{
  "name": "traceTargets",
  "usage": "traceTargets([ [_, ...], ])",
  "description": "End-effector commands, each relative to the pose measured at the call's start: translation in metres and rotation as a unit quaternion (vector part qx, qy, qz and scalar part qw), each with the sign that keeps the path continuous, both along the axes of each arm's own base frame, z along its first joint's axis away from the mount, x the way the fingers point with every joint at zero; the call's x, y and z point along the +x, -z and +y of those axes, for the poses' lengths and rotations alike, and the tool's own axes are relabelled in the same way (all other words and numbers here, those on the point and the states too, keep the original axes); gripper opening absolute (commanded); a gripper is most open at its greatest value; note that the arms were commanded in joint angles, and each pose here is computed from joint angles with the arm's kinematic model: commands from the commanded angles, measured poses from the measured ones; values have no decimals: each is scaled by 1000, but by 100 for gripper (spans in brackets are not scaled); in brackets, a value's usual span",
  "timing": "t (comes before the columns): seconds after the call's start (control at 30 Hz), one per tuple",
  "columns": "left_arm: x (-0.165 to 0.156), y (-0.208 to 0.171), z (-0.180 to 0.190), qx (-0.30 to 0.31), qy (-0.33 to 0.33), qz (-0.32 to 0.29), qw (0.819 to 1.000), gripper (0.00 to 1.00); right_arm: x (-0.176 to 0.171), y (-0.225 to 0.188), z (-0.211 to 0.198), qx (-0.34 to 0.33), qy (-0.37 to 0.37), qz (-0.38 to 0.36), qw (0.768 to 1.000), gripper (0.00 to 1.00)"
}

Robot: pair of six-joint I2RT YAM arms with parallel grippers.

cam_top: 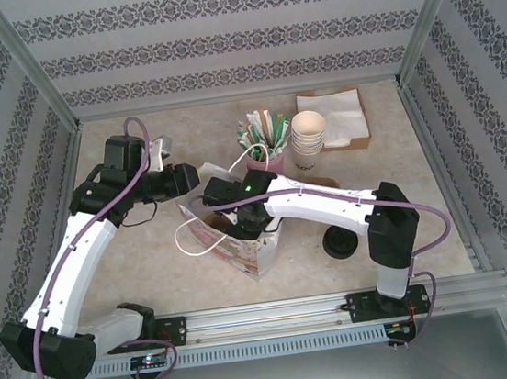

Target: Pack the takeout coffee

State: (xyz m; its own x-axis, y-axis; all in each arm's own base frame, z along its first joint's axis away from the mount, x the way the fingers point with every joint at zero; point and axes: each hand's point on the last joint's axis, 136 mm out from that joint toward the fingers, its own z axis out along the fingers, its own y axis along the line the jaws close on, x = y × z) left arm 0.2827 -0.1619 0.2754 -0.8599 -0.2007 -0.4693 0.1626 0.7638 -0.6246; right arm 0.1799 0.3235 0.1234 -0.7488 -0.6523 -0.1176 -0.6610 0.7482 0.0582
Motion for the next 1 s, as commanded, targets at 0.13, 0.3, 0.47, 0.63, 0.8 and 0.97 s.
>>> traceTargets([
  [0.13,-8,10,-5,8,22,16,1000,41,-29,68,-30,-108,-9,81,991,55],
  [0.3,-8,10,-5,10,22,16,1000,41,-36,79,-34,-122,-13,94,988,55],
  [0.47,-8,11,-6,12,23,17,1000,41,-44,88,-41,-145,-21,105,984,55],
  [0.63,-8,12,-6,13,24,20,999,41,-51,96,-45,-154,-25,114,981,56],
  [0.8,-8,13,-6,15,24,22,999,41,-55,106,-45,-149,-21,122,981,56],
  [0.97,-9,13,-6,18,26,23,999,40,-59,115,-47,-152,-20,129,980,56],
])
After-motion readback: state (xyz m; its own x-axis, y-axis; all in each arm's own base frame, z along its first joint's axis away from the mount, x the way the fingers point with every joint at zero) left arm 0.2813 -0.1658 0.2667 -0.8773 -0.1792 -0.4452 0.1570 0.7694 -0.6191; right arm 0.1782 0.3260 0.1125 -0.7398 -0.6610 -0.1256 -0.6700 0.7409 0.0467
